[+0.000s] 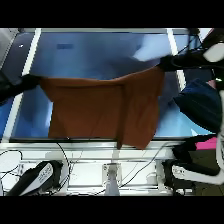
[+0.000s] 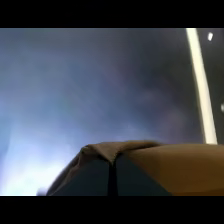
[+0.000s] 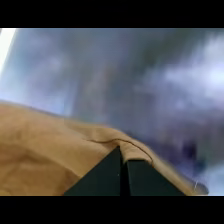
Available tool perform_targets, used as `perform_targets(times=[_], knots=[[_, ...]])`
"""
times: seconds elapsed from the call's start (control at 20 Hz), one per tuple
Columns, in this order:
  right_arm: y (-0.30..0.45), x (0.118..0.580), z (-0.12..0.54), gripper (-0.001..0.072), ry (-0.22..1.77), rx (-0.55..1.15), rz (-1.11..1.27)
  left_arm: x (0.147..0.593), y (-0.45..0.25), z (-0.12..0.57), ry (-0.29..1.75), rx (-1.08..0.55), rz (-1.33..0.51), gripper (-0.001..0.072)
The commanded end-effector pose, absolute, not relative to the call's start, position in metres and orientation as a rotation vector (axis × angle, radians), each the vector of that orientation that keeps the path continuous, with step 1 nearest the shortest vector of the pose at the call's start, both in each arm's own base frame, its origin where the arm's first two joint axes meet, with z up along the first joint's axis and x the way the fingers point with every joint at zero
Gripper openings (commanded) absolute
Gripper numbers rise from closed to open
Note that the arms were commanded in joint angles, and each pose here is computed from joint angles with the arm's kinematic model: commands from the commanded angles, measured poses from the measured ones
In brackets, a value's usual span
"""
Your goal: Fold the clothes and pants, and hang the long-sleeved shirts on hangers.
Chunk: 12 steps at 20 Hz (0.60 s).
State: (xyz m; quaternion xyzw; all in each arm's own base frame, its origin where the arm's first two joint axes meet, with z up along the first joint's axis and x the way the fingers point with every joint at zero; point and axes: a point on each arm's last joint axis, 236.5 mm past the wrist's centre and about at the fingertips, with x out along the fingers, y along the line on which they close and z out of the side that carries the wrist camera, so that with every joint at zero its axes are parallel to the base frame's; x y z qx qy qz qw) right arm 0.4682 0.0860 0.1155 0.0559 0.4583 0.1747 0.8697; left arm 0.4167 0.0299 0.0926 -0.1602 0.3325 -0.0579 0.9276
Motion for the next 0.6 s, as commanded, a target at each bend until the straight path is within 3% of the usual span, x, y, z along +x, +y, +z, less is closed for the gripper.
perform_targets(times=[0.0, 0.25, 0.55], knots=[[0.092, 0.489, 0.015, 0.0011, 1.143, 0.193, 0.36, 0.433, 0.044, -0.027, 0.91, -0.413, -0.065, 0.0017], [0.093, 0.527, -0.024, 0.0011, 1.082, 0.27, 0.313, 0.448, 0.051, -0.066, 0.935, -0.427, -0.015, 0.0017], [0.071, 0.581, 0.006, 0.0011, 0.824, 0.267, 0.213, 0.491, 0.101, -0.027, 0.708, -0.168, 0.079, 0.0018]])
